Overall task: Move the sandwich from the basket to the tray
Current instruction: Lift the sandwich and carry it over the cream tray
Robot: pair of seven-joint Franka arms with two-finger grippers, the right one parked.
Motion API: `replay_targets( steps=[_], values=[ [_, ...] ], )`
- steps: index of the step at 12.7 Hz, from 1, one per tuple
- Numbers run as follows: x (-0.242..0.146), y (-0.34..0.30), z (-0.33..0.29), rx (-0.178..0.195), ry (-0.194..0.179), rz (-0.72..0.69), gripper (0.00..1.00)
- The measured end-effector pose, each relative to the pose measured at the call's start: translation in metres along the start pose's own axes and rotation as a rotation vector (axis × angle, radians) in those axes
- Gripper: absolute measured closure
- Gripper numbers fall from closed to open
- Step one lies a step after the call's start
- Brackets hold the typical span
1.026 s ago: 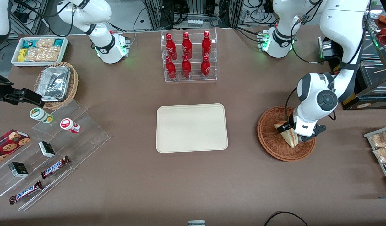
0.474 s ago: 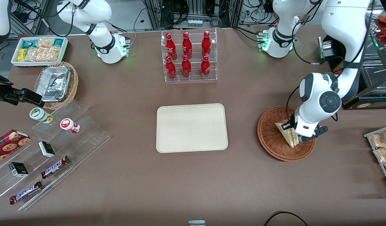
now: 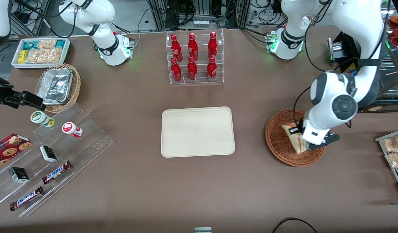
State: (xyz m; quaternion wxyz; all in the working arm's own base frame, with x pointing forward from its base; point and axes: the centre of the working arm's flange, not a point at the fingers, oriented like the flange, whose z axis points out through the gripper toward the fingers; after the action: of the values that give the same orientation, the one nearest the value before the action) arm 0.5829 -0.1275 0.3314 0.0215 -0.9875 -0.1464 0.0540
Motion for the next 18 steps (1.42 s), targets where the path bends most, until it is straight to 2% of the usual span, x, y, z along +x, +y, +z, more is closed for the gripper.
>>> replay_targets(
  steps=[4, 7, 11, 15, 18],
  values=[
    [-0.047, 0.085, -0.009, -0.001, 0.026, 0.152, 0.85],
    [-0.078, 0.146, -0.001, 0.003, 0.029, 0.215, 0.85],
    [-0.109, 0.222, 0.030, 0.008, 0.015, 0.239, 0.85],
    [-0.129, 0.295, 0.056, -0.018, 0.024, 0.242, 0.85],
    [-0.152, 0.326, 0.060, -0.041, -0.006, 0.236, 0.85]
  ],
)
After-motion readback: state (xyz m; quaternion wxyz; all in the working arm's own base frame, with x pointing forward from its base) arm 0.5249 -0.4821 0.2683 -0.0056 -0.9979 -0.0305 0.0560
